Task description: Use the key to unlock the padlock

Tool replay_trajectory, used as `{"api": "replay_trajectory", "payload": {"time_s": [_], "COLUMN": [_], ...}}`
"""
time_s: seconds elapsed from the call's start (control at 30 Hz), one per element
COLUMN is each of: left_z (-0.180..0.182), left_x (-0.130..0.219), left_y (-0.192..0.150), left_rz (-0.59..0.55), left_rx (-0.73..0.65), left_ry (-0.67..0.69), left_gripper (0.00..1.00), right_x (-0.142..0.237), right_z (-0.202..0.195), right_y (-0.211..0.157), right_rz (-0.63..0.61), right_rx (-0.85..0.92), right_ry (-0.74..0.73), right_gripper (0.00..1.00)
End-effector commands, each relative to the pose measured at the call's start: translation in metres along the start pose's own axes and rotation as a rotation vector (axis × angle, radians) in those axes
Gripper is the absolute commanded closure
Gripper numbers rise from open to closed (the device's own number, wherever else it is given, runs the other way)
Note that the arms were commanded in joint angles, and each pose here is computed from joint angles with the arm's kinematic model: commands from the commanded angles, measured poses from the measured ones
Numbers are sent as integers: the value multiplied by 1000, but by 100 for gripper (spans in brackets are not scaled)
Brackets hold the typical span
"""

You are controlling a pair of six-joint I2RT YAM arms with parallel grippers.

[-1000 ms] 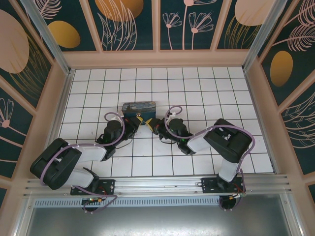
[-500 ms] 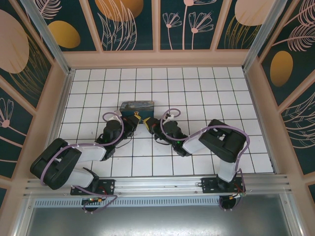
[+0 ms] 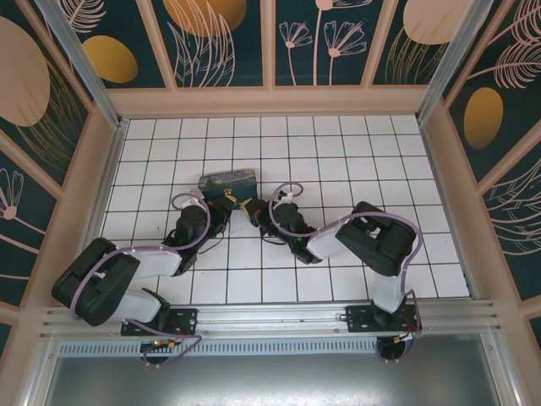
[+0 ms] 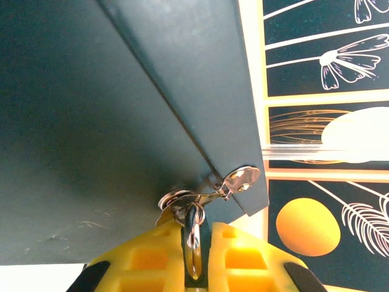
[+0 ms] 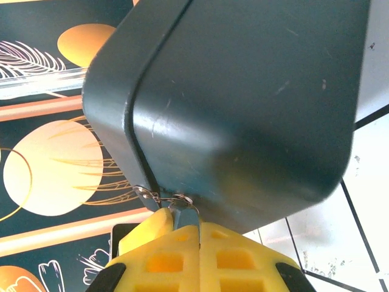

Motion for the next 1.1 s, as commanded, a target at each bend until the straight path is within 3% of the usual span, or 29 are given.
{"api": "replay_trajectory", "payload": {"time_s": [0.0,0.47,0.8,1.07], "left_z": [-26,-25,-29,-31], "left_x": [1,1,3,3], "left_y": [-24,-24,-23,-23], "left_rz": [165,169,164,168], "left_rx": [-15,-24,-3,20], "left_ry": [-126,-116,-132,-152], "left_gripper": [100,100,100,100], "right_x": [-10,-24,-15,-17], "right_z": [25,36,37,41], "right_y": [-19,-12,-23,-22], "right_rz": [142,217,280,325], "right_rx": [20,354,10,-106], "right_ry": [116,-24,255,323], "right_gripper": [100,100,100,100]}}
Point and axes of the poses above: each hand's point on the last joint's axis, 136 mm out from that joint toward the fingers, its own x axis back along the fingers, its own z axis along the line the jaws close on, y = z × x, the point moved 6 cm from there along x, back along the fingers, and after that the axes turned 5 degrees about -x, right-handed, at the moved point
